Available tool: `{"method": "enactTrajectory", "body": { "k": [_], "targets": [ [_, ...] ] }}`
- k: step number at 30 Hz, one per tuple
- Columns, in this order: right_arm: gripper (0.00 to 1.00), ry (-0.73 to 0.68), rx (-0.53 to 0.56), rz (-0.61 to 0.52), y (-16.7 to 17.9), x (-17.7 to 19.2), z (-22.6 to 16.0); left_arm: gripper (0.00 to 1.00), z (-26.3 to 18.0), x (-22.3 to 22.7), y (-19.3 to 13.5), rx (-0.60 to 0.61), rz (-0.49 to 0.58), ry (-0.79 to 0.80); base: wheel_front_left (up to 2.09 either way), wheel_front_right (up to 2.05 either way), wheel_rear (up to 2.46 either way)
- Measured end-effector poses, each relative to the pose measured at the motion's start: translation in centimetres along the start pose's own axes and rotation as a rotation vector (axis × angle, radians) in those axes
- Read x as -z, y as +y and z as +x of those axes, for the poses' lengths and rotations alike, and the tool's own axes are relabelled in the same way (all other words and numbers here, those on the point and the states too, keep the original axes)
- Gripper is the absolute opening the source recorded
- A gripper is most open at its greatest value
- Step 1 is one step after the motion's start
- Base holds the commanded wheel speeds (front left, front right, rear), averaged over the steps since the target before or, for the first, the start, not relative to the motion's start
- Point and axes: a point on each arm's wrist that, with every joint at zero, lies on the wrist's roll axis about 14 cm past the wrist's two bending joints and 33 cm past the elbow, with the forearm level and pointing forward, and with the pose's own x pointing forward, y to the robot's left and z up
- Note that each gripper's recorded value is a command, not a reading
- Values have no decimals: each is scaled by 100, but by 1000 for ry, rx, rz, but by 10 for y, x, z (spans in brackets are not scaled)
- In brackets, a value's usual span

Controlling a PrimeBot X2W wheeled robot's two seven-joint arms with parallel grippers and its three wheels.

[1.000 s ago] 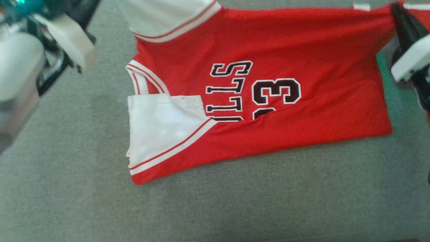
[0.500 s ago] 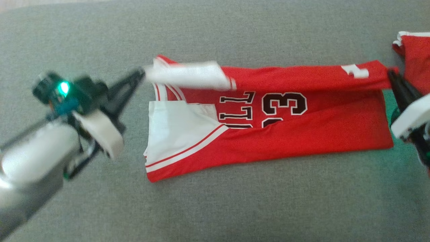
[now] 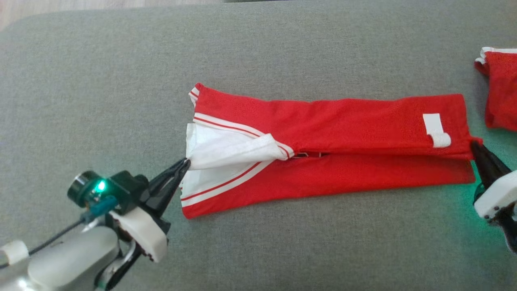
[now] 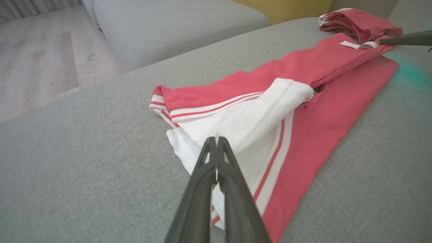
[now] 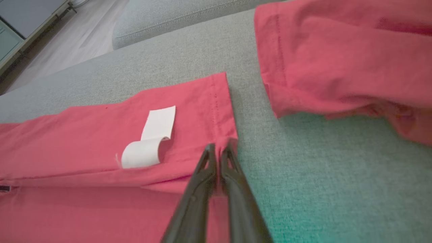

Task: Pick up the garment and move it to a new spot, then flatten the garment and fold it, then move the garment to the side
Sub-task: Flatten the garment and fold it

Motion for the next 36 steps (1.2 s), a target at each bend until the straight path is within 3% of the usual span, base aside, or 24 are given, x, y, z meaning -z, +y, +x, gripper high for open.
{"method": "enactTrajectory", "body": {
  "k": [1, 2, 13, 20, 27, 34, 35, 36],
  "targets": [
    [100, 1, 4, 4, 0, 2, -1, 11, 0, 2, -1, -8, -10, 2, 0, 0, 0],
    [100, 4, 8, 11, 1, 4, -1, 100, 0, 3, -2, -16, -19, -2, 0, 0, 0],
    [100, -42, 75, 149, -3, 29, -31, 100, -5, 1, -18, -249, -136, -115, 0, 0, 0],
    [100, -58, 116, 132, -4, 16, -20, 100, -36, -14, -25, -428, -216, -257, 0, 0, 0],
    [100, -10, 133, 84, -1, 11, 4, 100, -67, -6, -23, -555, -186, -290, 0, 0, 0],
    [100, 137, 153, 57, 0, 35, 17, 100, -85, -12, -10, -664, -162, -340, 0, 0, 0],
    [53, 150, 148, 58, 1, 36, 17, 100, -86, -12, -10, -669, -159, -342, 0, 0, 0],
    [31, 154, 142, 60, 3, 35, 18, 100, -86, -12, -11, -669, -155, -342, 0, 0, 0]
  ]
}}
